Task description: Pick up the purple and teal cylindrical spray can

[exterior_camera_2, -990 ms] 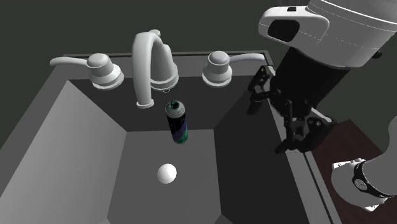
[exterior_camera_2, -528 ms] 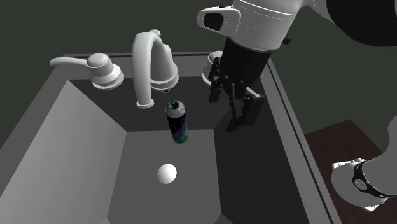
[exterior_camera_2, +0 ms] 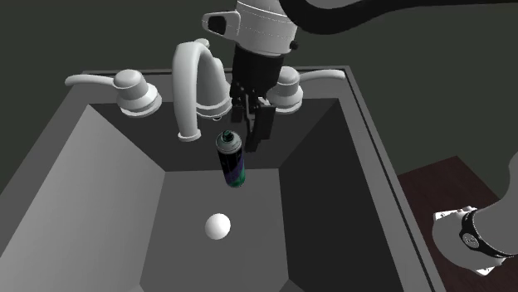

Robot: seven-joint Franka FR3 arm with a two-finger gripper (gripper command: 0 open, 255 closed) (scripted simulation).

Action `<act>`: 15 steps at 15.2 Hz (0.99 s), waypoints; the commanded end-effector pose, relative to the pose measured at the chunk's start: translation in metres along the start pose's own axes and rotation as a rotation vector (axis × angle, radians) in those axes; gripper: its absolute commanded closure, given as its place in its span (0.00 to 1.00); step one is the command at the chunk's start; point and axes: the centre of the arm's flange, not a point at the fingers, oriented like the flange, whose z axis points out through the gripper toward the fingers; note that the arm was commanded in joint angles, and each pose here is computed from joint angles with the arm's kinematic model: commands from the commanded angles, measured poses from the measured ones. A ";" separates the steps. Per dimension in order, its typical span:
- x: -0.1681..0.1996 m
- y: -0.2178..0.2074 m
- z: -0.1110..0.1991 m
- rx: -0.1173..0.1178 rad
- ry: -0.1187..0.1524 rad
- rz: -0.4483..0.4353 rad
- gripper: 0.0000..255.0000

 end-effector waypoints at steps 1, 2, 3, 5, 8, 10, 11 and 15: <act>0.012 0.025 0.009 0.019 0.012 0.003 0.00; 0.013 0.027 0.010 0.020 0.013 0.003 0.00; 0.011 0.028 0.015 0.020 0.013 0.003 0.00; 0.008 0.031 0.025 0.020 0.013 0.003 0.00; 0.003 0.034 0.039 0.020 0.013 0.003 0.00; 0.001 0.036 0.047 0.020 0.013 0.003 0.00; 0.001 0.036 0.047 0.020 0.013 0.003 0.00; 0.000 0.031 0.055 0.019 0.013 0.002 1.00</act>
